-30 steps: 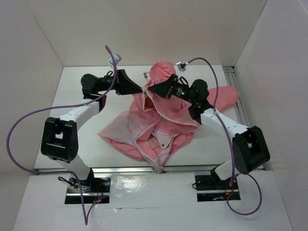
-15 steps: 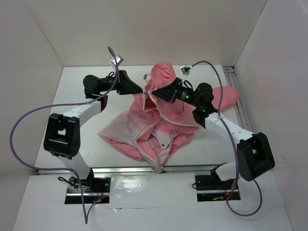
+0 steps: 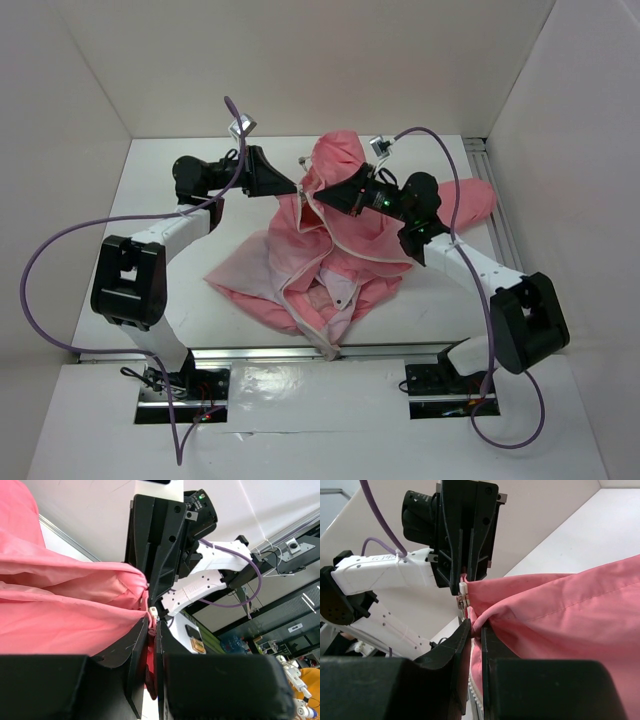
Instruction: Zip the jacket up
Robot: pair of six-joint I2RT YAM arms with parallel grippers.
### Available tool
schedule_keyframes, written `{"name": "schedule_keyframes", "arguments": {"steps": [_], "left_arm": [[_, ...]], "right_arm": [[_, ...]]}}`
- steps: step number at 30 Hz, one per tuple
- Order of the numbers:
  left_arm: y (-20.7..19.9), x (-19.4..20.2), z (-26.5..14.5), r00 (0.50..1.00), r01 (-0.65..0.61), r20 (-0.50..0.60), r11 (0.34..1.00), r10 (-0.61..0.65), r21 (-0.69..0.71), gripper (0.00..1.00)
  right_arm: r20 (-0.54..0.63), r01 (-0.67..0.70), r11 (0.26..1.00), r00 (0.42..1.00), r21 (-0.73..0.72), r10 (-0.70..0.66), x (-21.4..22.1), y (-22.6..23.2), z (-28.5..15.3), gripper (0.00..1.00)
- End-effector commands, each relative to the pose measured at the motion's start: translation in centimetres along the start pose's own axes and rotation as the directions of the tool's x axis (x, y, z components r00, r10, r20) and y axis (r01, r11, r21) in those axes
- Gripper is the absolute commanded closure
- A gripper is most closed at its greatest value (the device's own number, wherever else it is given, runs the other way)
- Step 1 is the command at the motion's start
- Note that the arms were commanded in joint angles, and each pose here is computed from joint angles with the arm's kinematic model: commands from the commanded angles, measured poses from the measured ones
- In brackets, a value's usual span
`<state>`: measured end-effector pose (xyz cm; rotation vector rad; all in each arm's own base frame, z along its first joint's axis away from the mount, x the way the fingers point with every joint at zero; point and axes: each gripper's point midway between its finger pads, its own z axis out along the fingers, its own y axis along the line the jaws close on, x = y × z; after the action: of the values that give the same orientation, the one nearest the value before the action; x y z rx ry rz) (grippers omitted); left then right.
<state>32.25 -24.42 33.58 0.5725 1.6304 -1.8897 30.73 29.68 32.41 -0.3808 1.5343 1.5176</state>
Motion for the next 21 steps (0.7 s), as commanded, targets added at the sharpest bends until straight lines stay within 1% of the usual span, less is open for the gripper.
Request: {"name": "schedule_keyframes", "arguments": {"steps": [1, 21], "left_arm": [[-2.5, -0.7, 0.0, 0.979, -0.203, 0.001, 0.977, 0.204, 0.062, 1.00], [-2.5, -0.8, -0.3, 0.979, -0.205, 0.006, 0.977, 0.205, 0.058, 1.00]], "right_arm": [[-0.007, 0.028, 0.999, 1.000, -0.027, -0.028, -0.1, 0.5, 0.5, 1.00], [0.011, 0.046, 0.998, 0.999, -0.045, -0.046, -0.9, 1.5, 0.7, 1.00]]}}
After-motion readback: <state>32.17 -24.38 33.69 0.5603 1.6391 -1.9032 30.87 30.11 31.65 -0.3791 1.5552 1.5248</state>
